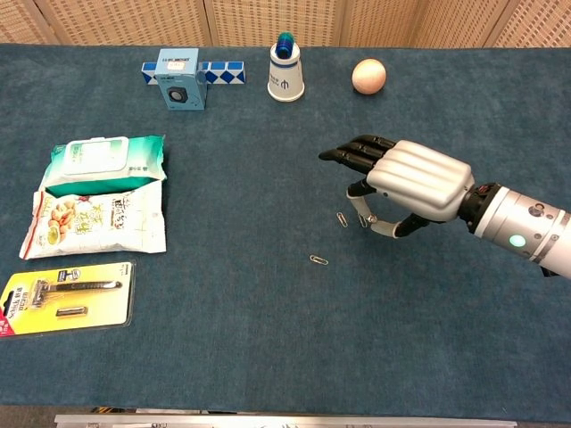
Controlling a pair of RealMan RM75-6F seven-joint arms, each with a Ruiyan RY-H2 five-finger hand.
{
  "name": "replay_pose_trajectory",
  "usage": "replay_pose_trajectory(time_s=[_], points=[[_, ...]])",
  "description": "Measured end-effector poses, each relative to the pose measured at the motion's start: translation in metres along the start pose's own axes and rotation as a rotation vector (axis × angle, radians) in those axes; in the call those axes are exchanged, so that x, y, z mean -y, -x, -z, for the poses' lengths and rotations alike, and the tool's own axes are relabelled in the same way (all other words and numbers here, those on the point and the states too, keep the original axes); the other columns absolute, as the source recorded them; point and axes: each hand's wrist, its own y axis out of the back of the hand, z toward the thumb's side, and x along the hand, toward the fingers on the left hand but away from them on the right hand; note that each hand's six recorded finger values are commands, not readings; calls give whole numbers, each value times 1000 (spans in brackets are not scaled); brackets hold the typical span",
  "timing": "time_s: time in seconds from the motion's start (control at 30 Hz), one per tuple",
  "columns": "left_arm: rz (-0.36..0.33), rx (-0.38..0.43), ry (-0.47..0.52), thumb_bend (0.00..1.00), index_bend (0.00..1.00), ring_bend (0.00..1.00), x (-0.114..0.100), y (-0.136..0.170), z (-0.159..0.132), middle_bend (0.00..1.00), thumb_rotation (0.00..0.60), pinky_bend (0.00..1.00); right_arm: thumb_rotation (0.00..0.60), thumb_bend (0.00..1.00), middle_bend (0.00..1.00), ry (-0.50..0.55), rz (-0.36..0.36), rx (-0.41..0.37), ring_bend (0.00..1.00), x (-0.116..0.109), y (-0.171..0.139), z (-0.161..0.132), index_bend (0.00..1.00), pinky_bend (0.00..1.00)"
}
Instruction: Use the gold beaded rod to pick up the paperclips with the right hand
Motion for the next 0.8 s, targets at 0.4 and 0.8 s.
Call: replay_pose_trajectory(time_s=[0.4, 0.8], points=[[-5, -32, -13, 356, 467, 310, -2, 0, 7, 423, 600, 503, 600, 291, 45, 4, -6, -32, 0, 0, 14, -7, 689, 70], [-7, -52, -9, 356, 467, 310, -4, 0, 14, 423, 600, 503, 600, 292, 45, 10, -24, -39, 0, 6, 24, -6, 689, 70]])
